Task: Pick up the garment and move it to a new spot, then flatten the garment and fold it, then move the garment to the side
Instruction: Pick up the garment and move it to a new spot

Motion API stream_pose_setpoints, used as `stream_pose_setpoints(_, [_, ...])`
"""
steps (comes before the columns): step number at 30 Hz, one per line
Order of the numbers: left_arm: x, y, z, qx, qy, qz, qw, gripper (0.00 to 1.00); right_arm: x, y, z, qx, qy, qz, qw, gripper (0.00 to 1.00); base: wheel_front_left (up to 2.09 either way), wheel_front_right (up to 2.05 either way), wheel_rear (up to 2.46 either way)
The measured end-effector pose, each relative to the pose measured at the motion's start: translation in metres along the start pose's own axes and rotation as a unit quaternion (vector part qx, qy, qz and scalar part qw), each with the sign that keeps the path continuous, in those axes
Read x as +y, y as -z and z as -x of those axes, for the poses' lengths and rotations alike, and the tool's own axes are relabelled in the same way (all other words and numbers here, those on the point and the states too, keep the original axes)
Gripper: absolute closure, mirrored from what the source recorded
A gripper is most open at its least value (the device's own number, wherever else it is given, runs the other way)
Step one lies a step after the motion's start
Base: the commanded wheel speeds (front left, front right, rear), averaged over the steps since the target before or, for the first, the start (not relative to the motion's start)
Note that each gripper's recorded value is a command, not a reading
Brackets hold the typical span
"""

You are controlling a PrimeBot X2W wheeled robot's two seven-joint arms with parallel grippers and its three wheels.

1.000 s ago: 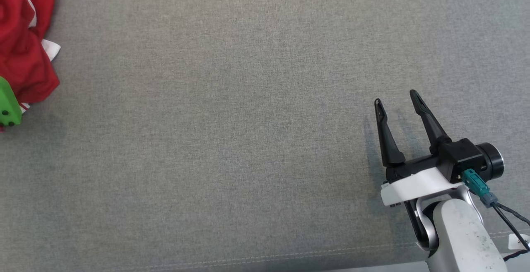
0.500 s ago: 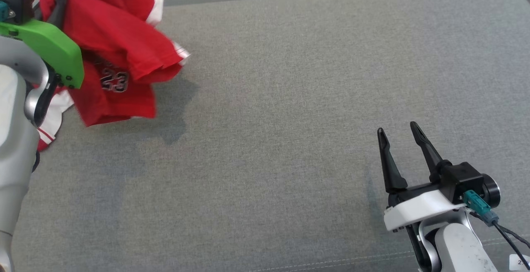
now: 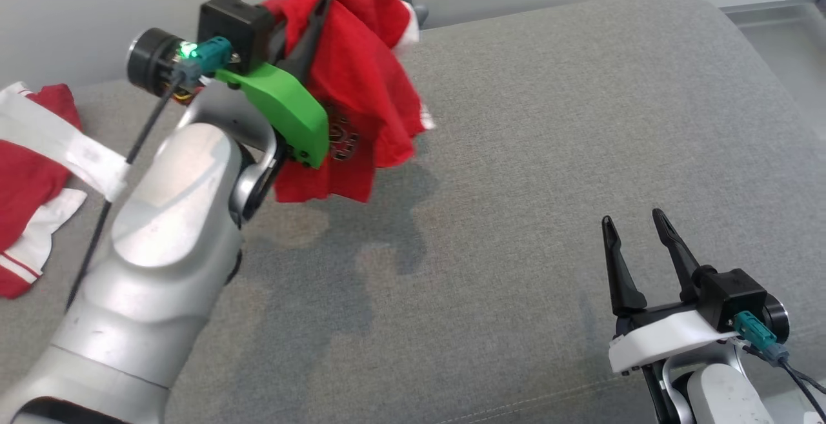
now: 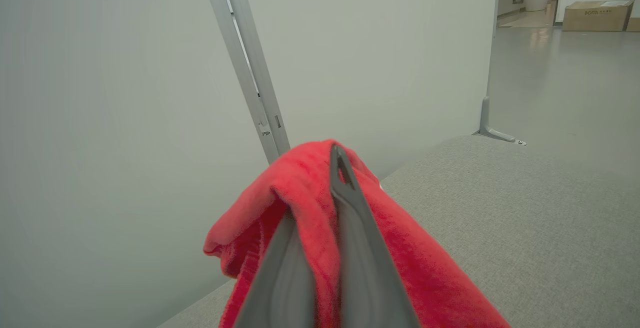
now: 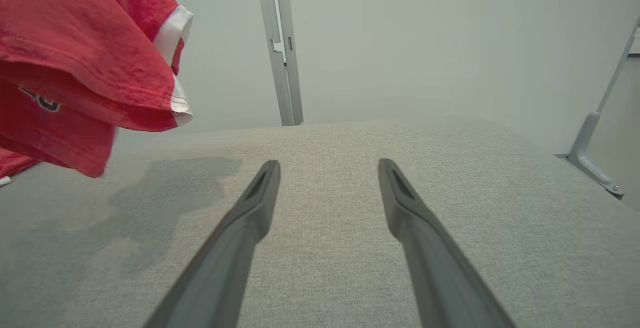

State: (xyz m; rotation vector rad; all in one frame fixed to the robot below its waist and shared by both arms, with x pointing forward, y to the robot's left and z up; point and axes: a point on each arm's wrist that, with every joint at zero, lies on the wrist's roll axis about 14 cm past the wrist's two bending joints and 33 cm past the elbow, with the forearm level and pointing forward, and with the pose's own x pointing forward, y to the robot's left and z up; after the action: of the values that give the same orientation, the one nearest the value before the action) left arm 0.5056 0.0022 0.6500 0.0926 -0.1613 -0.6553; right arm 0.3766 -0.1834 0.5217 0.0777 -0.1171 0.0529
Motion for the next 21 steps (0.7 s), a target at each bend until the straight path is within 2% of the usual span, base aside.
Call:
stream_pose_setpoints(7, [-0.063, 0.019, -0.023, -0.016, 0.061, 0.03, 0.998, 1.0, -0.012, 0.001, 0.003, 0.003, 0.018, -0.002, 1.0, 0.0, 0.0, 0.0, 0.0])
stream_pose_setpoints(11, [-0.09, 0.073, -0.021, 0.042, 0.091, 0.014, 0.995, 1.0, -0.019, 0.007, 0.004, 0.012, 0.03, -0.002, 0.999, 0.0, 0.0, 0.0, 0.0])
stream_pose_setpoints(16, [-0.097, 0.135, -0.013, 0.114, 0.098, 0.006, 0.989, 1.0, -0.03, 0.009, 0.007, 0.018, 0.047, 0.0, 0.999, 0.0, 0.0, 0.0, 0.0])
stream_pose_setpoints(21, [-0.09, 0.176, -0.006, 0.162, 0.082, 0.01, 0.983, 1.0, -0.039, 0.016, 0.011, 0.028, 0.061, 0.001, 0.998, 0.0, 0.0, 0.0, 0.0])
